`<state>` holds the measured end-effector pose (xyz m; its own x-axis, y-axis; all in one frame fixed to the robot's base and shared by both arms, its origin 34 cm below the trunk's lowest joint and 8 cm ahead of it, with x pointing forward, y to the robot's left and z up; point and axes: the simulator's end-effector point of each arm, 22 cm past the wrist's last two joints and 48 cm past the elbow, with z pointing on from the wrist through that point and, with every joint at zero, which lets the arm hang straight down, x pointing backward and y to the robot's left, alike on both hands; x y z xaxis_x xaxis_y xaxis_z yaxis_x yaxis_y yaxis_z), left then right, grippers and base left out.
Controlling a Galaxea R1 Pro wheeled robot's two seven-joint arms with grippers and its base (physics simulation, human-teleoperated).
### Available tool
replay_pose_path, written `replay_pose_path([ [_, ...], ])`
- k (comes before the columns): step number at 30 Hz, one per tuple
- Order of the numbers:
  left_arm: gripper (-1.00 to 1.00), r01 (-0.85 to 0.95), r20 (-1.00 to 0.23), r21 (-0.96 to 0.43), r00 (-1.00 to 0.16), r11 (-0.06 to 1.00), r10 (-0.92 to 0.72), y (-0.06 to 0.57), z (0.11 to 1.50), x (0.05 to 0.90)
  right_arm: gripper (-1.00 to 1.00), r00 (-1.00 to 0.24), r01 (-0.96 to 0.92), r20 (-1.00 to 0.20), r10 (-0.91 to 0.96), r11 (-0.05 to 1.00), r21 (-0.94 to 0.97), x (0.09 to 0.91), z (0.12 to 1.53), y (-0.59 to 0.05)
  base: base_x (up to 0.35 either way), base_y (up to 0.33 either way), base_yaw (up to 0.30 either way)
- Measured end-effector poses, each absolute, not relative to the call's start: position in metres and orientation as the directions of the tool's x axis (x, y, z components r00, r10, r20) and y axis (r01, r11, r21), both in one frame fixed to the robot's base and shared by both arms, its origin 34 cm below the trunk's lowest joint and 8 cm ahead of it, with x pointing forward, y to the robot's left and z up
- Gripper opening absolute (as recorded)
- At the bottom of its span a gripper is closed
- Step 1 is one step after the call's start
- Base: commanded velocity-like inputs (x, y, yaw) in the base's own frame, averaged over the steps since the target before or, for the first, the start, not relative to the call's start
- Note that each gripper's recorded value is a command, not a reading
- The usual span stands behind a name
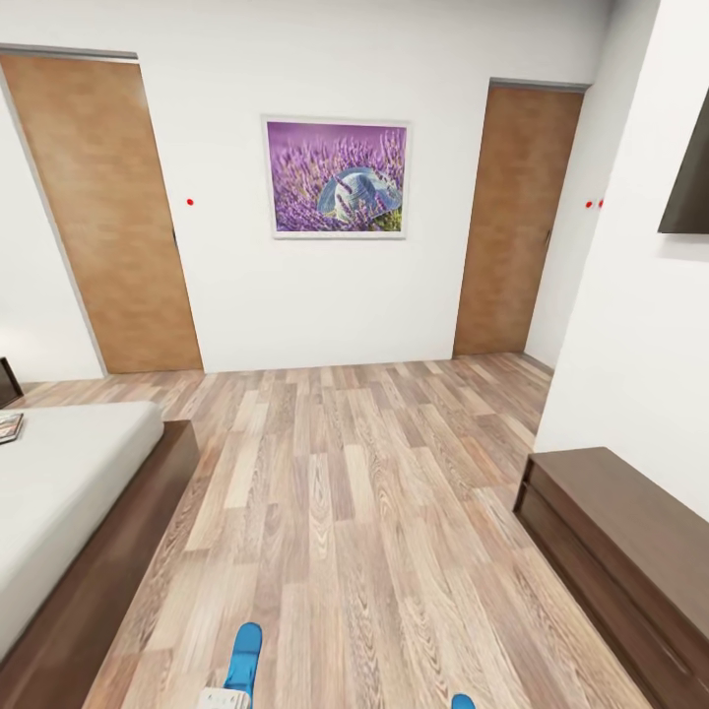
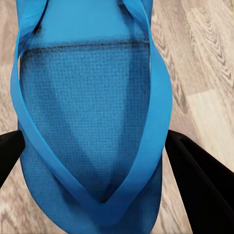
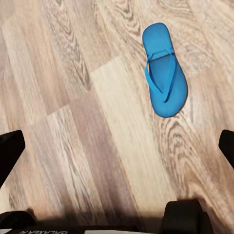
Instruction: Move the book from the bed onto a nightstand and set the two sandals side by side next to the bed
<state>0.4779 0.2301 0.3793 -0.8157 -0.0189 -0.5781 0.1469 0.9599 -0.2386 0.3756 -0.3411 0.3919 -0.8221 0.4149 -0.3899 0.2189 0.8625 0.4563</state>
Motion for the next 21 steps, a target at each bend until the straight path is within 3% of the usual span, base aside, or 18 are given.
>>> replay_pose_path([
  [12, -1.0, 0.147, -0.578, -0.239, -0.815, 0.96, -0.019, 0.2296, 0.3795, 0.4781, 1.0, -0.822, 0.219, -0.39, 0.415, 0.862, 0.456, 0.3755, 0.3919, -0.3411, 0.101, 0.0, 0.0],
  [21, -1.0, 0.148, -0.578, -0.243, -0.816, 0.959, -0.02, 0.2267, 0.3795, 0.4782, 1.0, -0.823, 0.218, -0.389, 0.414, 0.862, 0.457, 0.3755, 0.3918, -0.3406, 0.012, 0.0, 0.0],
])
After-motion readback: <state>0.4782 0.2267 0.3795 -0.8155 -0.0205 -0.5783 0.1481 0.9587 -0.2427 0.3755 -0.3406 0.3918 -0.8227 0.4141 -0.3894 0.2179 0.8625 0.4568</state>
